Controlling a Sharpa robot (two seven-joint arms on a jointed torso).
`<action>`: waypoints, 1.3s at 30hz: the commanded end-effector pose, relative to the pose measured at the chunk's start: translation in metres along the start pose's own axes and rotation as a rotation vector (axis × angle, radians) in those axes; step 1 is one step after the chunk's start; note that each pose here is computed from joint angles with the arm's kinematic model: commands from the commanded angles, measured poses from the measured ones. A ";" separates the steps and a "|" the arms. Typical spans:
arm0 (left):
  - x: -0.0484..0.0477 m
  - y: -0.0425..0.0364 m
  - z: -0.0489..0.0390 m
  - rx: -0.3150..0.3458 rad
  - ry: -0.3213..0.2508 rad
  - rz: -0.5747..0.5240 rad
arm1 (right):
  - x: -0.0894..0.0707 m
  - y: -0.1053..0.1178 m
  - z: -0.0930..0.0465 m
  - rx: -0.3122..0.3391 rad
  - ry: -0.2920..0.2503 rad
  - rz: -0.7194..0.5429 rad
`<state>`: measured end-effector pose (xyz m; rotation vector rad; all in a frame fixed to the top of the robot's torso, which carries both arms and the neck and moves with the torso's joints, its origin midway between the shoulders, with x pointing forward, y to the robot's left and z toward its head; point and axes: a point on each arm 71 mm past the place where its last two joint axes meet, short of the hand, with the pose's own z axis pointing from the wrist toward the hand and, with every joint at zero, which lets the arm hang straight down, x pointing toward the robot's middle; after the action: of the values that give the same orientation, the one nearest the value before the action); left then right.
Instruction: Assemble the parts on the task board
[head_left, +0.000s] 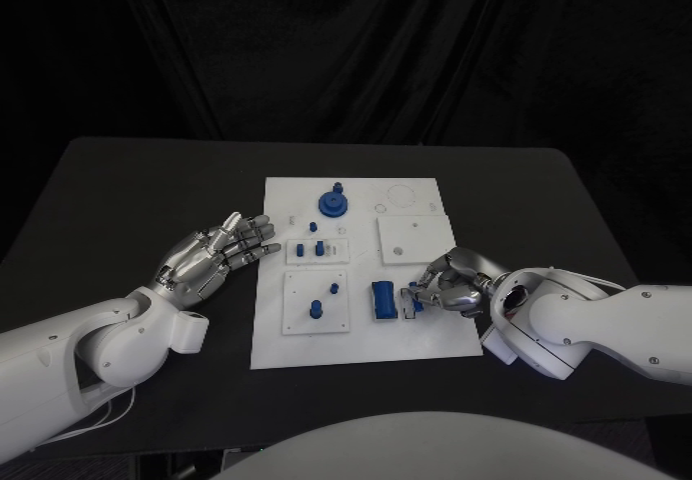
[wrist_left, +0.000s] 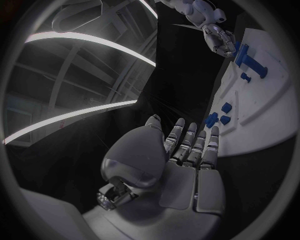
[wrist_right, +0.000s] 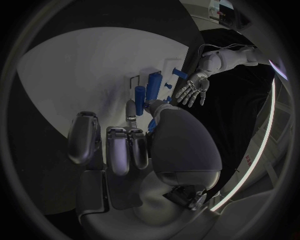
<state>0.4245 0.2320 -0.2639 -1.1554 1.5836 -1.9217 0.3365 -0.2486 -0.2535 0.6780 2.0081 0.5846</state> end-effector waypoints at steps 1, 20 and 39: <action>0.0018 0.0003 0.0004 0.008 0.015 -0.009 | 0.001 -0.002 0.000 0.024 0.008 -0.022; 0.0012 0.0005 0.0006 0.006 0.016 -0.009 | 0.006 -0.002 0.002 0.021 0.013 -0.043; 0.0010 0.0008 0.0006 0.002 0.018 -0.010 | 0.007 -0.007 0.002 0.068 0.035 -0.100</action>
<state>0.4253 0.2324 -0.2646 -1.1566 1.5886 -1.9190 0.3357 -0.2471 -0.2608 0.6162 2.0638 0.5154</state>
